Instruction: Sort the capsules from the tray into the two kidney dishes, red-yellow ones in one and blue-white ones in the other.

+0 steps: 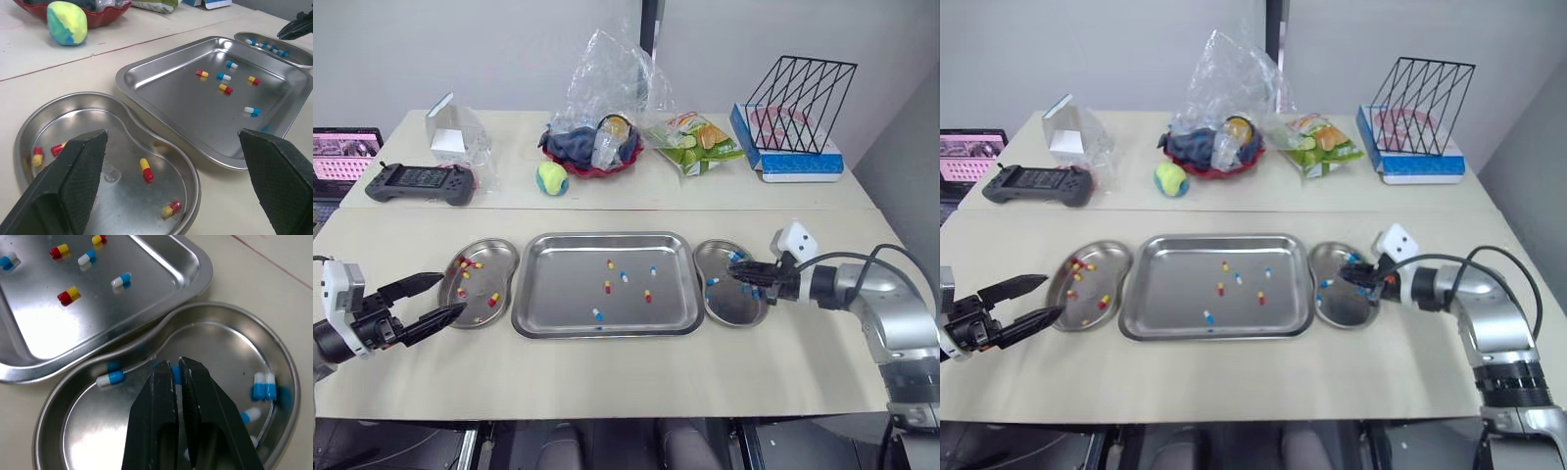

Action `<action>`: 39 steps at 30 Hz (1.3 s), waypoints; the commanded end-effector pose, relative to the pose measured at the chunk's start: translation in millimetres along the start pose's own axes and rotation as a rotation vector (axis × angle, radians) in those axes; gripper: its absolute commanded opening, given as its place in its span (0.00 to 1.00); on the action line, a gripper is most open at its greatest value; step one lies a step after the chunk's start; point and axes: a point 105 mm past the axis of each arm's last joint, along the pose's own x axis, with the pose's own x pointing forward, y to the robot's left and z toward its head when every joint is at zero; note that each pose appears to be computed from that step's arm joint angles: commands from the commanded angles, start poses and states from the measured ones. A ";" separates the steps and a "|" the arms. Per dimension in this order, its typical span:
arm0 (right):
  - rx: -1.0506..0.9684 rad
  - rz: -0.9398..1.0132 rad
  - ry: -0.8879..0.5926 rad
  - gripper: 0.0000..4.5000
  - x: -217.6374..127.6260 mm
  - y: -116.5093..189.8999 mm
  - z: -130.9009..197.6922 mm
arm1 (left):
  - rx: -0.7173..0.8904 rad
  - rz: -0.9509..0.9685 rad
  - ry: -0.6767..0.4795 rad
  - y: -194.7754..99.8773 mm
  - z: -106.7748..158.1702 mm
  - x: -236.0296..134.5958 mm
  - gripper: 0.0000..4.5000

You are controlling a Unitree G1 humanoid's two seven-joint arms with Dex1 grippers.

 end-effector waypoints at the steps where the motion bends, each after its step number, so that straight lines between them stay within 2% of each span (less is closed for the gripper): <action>1: -0.035 -0.038 -0.020 0.01 -1.1 -1.8 8.8 | 0.048 -0.014 0.002 0.0 7.2 1.7 1.00; 4: -0.004 -0.041 -0.019 0.01 -1.5 -1.8 5.9 | 0.047 -0.029 0.009 -2.1 4.8 4.0 1.00; 10: -0.009 -0.052 -0.017 0.48 -15.1 -7.7 5.2 | 0.059 -0.039 0.008 -0.1 6.5 5.4 1.00; 17: -0.003 -0.084 -0.064 1.00 -46.4 -20.1 13.3 | 0.067 -0.042 0.015 1.9 8.3 5.7 1.00; 20: -0.004 -0.146 -0.077 1.00 -63.1 -33.3 14.4 | 0.072 -0.034 0.014 4.9 9.9 4.1 1.00; 22: -0.047 -0.256 -0.087 1.00 -79.9 -50.3 13.4 | 0.077 -0.025 0.014 7.4 11.3 2.1 1.00; 24: 0.005 -0.379 -0.173 1.00 -105.3 -71.0 14.1 | 0.081 -0.010 0.014 10.5 12.3 -0.4 1.00; 29: -0.006 -0.587 -0.116 1.00 -142.5 -95.0 -17.0 | 0.091 0.024 -0.010 16.2 15.6 -4.8 1.00; 31: 0.010 -0.630 -0.105 1.00 -148.1 -97.5 -27.8 | 0.094 0.034 -0.011 17.9 14.9 -6.3 1.00; 39: 0.053 -0.586 -0.129 1.00 -140.6 -86.8 -44.7 | 0.100 0.071 -0.010 23.0 11.7 -12.1 1.00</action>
